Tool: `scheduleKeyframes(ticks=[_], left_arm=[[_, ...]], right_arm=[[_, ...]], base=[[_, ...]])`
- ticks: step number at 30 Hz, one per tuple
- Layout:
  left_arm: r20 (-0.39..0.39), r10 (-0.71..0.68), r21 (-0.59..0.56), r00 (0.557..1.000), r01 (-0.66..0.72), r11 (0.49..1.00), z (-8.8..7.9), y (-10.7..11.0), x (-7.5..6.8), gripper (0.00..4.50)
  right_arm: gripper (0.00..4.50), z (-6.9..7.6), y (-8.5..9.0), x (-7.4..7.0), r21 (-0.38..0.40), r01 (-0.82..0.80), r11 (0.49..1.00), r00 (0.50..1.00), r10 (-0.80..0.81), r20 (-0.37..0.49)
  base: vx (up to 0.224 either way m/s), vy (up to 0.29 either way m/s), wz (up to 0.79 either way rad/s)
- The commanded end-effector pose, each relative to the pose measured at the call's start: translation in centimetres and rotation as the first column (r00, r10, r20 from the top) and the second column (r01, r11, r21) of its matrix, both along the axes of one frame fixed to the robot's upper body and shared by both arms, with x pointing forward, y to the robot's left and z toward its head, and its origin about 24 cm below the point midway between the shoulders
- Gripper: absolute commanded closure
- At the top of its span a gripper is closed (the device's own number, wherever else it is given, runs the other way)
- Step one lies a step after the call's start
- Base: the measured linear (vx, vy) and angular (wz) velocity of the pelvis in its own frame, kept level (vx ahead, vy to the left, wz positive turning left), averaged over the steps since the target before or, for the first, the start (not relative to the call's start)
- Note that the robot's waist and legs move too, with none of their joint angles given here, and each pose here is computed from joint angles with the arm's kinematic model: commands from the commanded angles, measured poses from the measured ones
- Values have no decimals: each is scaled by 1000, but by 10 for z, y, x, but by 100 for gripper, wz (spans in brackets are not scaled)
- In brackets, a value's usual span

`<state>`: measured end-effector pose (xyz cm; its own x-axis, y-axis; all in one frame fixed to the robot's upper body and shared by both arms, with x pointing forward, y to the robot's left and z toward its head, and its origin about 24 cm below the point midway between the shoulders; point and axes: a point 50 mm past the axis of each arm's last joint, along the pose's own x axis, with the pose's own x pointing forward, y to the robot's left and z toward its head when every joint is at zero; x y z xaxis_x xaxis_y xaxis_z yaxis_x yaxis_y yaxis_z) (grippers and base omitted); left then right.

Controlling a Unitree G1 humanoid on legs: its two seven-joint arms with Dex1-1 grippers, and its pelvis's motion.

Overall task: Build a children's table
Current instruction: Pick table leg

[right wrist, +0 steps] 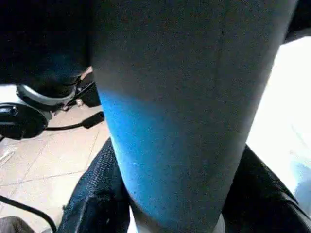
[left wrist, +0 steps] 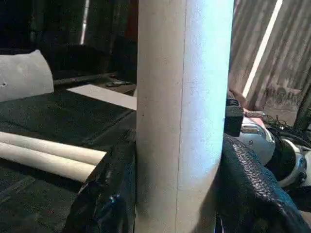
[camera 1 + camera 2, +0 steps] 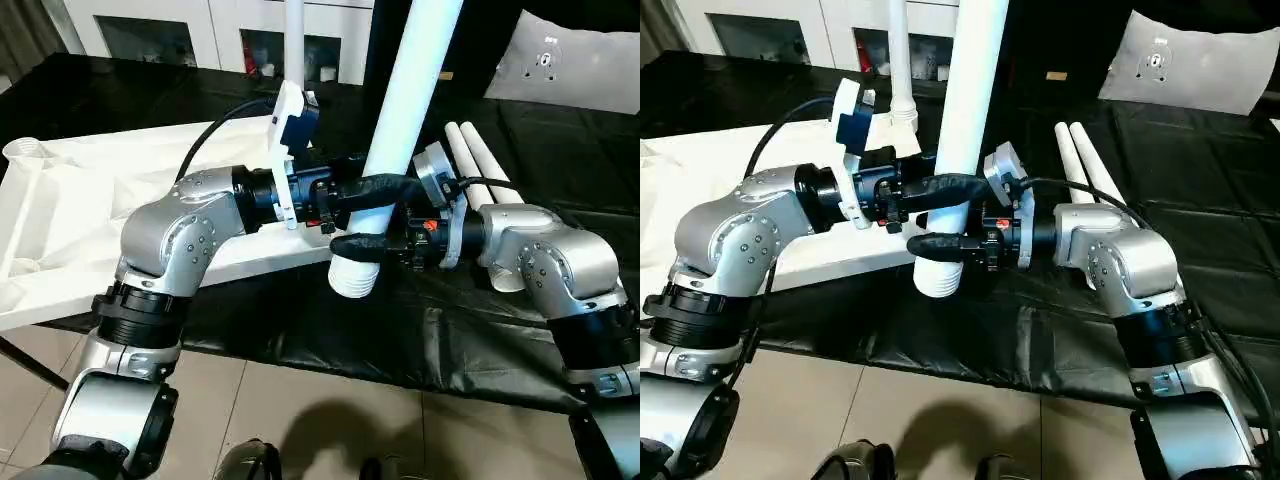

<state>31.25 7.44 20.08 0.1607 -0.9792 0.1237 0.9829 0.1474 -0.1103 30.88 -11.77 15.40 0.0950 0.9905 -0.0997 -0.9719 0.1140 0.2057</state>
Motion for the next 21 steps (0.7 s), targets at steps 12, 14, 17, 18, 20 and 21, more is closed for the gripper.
scheduleKeyframes(ticks=[12,14,17,18,20,21], left_arm=[[83,-50,69,995,45,997,1,-13,-9,112],[89,-65,65,994,59,996,2,-13,-11,108],[73,-81,-5,994,81,997,2,-11,-13,69],[57,-90,-54,994,93,994,2,-9,-14,64],[38,-97,-99,995,100,990,0,-6,-14,52],[32,-94,-108,995,97,989,0,-5,-14,39]], right_arm=[[258,-6,4,1,15,44,999,999,-44,4],[258,-6,4,1,18,47,999,999,-47,5],[258,-5,3,3,35,65,997,998,-65,1],[258,-5,3,3,43,71,997,997,-71,-2],[259,-4,2,3,48,75,996,997,-75,-4],[259,-4,2,3,49,76,996,997,-76,-4]], base=[[0,0,0],[0,0,0],[0,0,0],[0,0,0],[0,0,0],[0,0,0]])
